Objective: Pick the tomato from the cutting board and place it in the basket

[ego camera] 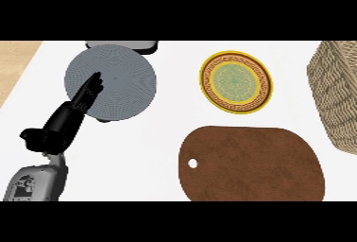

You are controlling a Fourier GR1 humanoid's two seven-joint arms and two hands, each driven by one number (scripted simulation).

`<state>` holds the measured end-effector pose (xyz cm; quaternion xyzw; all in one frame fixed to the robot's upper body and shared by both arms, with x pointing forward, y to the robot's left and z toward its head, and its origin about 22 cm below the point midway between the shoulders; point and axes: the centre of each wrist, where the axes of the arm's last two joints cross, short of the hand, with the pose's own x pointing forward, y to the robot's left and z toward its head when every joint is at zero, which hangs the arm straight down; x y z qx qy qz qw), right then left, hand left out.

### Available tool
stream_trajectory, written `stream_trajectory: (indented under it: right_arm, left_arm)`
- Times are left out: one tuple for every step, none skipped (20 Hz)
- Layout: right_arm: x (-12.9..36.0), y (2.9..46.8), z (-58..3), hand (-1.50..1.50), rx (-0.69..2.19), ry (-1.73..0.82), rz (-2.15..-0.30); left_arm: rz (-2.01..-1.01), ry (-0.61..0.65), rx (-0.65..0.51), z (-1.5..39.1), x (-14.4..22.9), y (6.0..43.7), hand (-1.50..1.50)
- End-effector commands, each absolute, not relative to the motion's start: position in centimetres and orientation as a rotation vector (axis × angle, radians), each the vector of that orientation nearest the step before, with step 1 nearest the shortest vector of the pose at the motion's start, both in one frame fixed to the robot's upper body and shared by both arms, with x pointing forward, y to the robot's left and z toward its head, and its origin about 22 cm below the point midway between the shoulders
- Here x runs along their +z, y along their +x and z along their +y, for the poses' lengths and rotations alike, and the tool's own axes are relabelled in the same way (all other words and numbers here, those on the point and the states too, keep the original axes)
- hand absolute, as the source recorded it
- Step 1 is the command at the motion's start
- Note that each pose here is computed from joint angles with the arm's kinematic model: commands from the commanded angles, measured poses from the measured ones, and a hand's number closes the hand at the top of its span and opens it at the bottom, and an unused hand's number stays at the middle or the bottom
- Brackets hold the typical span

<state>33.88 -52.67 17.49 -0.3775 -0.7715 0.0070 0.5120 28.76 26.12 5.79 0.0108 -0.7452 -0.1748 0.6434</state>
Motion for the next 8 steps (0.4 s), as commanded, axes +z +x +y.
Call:
stream_trajectory:
  right_arm:
    - [18.8, 34.2, -52.8, -1.5, -0.085, -0.813, -1.894]
    - [19.8, 34.6, -52.7, -1.5, -0.124, -0.808, -1.89]
    - [20.8, 33.5, -54.0, -1.5, -0.179, -0.791, -1.868]
    - [21.3, 31.8, -55.6, -1.5, -0.211, -0.774, -1.85]
    - [21.2, 32.3, -55.2, -1.5, -0.276, -0.755, -1.868]
    - [21.1, 31.4, -56.1, -1.5, -0.266, -0.717, -1.822]
    - [21.7, 30.3, -57.0, -1.5, -0.294, -0.724, -1.81]
    - [23.3, 30.7, -56.8, -1.5, -0.284, -0.702, -1.784]
  left_arm:
    - [-1.701, 0.032, -0.407, 25.6, 5.2, 27.5, 0.0]
    - [-1.697, 0.03, -0.407, 25.2, 5.6, 28.6, 0.0]
    - [-1.692, 0.018, -0.397, 25.6, 6.1, 28.3, 0.0]
    - [-1.695, 0.03, -0.39, 26.6, 5.9, 28.6, 0.0]
    - [-1.7, 0.014, -0.392, 26.0, 6.2, 28.6, 0.0]
    - [-1.707, 0.029, -0.386, 26.2, 6.6, 28.3, 0.0]
    - [-1.69, 0.022, -0.389, 25.4, 6.1, 28.7, 0.0]
    - [-1.706, 0.027, -0.401, 25.8, 5.9, 28.0, 0.0]
